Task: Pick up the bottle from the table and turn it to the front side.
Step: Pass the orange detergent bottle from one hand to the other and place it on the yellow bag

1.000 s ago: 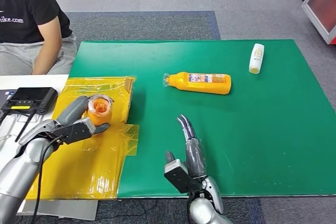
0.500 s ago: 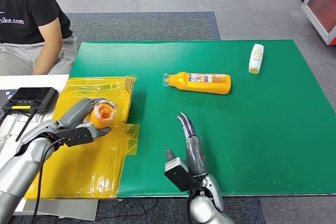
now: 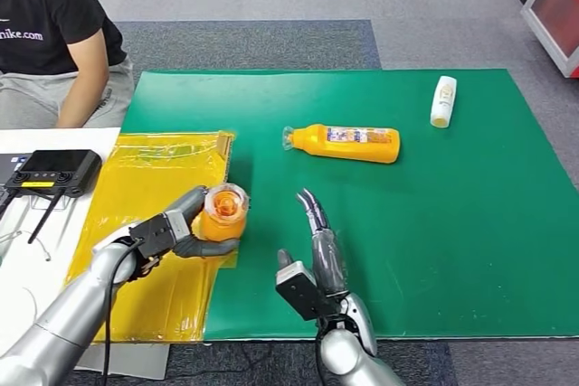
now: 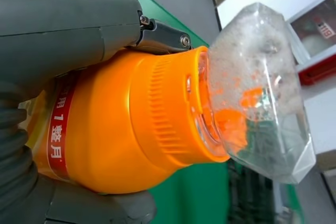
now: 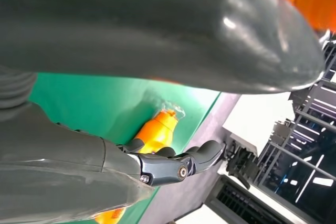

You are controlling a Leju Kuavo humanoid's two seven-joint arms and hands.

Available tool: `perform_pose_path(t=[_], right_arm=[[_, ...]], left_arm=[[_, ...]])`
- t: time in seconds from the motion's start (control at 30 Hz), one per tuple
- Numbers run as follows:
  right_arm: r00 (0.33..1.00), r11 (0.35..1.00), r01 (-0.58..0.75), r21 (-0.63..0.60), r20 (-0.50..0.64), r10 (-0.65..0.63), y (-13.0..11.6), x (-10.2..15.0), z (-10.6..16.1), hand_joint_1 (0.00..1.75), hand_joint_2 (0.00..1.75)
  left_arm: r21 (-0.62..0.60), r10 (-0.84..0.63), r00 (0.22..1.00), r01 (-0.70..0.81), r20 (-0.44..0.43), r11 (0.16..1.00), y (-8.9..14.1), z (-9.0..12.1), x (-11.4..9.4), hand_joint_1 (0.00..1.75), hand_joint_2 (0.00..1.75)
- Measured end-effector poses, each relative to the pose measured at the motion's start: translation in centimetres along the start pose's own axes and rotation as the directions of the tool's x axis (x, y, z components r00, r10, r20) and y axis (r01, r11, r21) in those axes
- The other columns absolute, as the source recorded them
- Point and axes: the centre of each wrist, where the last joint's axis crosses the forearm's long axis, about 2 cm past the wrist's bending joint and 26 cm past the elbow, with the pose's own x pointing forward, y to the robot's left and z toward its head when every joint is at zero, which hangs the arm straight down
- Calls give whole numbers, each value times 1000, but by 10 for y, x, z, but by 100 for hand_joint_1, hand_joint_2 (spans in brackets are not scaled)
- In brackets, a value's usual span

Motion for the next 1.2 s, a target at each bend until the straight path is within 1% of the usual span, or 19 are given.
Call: perform_pose_path(t=[0.1, 0.27, 0.37, 0.53, 0.7, 0.83, 0.97, 1.2], right_arm=[[1000, 1000, 2, 8, -3, -2, 2, 0, 1, 0, 0], [1000, 1000, 3, 14, -11, -2, 4, 0, 2, 0, 0], [1000, 1000, 3, 17, -17, -2, 4, -1, 3, 0, 0], [1000, 1000, 2, 20, -21, -2, 5, -1, 3, 0, 0], [1000, 1000, 2, 21, -29, -1, 6, -2, 5, 0, 0], [999, 1000, 0, 26, -36, 1, 7, -2, 8, 0, 175], [999, 1000, -2, 28, -37, 3, 8, -3, 10, 0, 175], [999, 1000, -7, 30, -32, 8, 8, -3, 10, 0, 175]], left_arm=[[18, -9, 1000, 9, -14, 1000, -4, -5, 0, 175, 175], [24, -99, 993, 101, -63, 995, -2, -9, 0, 175, 175], [14, -164, 983, 166, -84, 986, 1, -10, -1, 175, 175], [-1, -210, 972, 211, -102, 977, 5, -10, -2, 175, 175], [-42, -350, 923, 348, -162, 936, 19, -4, -4, 175, 175], [-53, -415, 889, 413, -193, 909, 32, 5, -7, 175, 175], [-67, -434, 875, 430, -215, 900, 41, 13, -8, 175, 175], [-78, -443, 867, 437, -229, 896, 45, 18, -9, 175, 175]])
